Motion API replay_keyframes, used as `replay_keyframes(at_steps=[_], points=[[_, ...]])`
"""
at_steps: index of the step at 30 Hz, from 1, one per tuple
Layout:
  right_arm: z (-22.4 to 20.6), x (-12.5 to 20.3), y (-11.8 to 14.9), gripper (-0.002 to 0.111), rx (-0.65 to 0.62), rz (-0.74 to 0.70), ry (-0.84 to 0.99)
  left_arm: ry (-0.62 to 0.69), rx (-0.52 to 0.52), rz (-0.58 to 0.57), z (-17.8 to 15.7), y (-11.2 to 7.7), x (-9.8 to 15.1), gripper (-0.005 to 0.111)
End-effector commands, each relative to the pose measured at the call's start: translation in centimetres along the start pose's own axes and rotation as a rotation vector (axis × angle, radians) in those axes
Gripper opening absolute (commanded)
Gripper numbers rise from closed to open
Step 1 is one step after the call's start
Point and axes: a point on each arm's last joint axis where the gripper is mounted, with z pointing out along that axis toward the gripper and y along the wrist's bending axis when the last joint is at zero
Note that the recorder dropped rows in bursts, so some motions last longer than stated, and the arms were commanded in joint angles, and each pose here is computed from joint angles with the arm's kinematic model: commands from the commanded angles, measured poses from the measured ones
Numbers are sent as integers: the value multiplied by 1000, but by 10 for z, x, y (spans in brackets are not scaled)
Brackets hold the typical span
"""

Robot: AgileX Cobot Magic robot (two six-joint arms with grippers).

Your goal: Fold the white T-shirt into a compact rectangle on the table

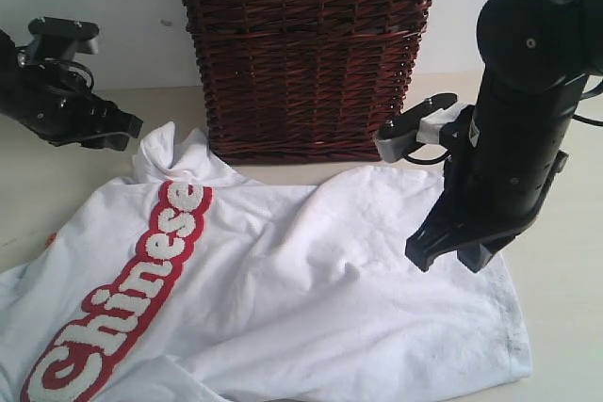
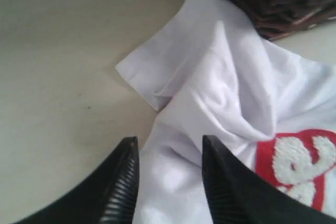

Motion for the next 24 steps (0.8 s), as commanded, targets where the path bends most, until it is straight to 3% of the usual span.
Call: replay_keyframes(at_steps=[1, 8, 19, 22, 24], points=[[-4, 1, 1, 0, -25, -30, -5, 52, 31, 5, 30, 5, -9, 40], [-5, -1, 3, 0, -49, -21, -25, 64, 181, 56, 47, -5, -19, 40], [-5, -1, 3, 0, -49, -21, -25, 114, 233, 145, 51, -9, -13, 40], [-5, -1, 4, 0, -56, -17, -26, 117, 232, 143, 51, -9, -12, 29], [-5, -1, 4, 0, -56, -17, -26, 132, 213, 143, 51, -6, -11, 12]])
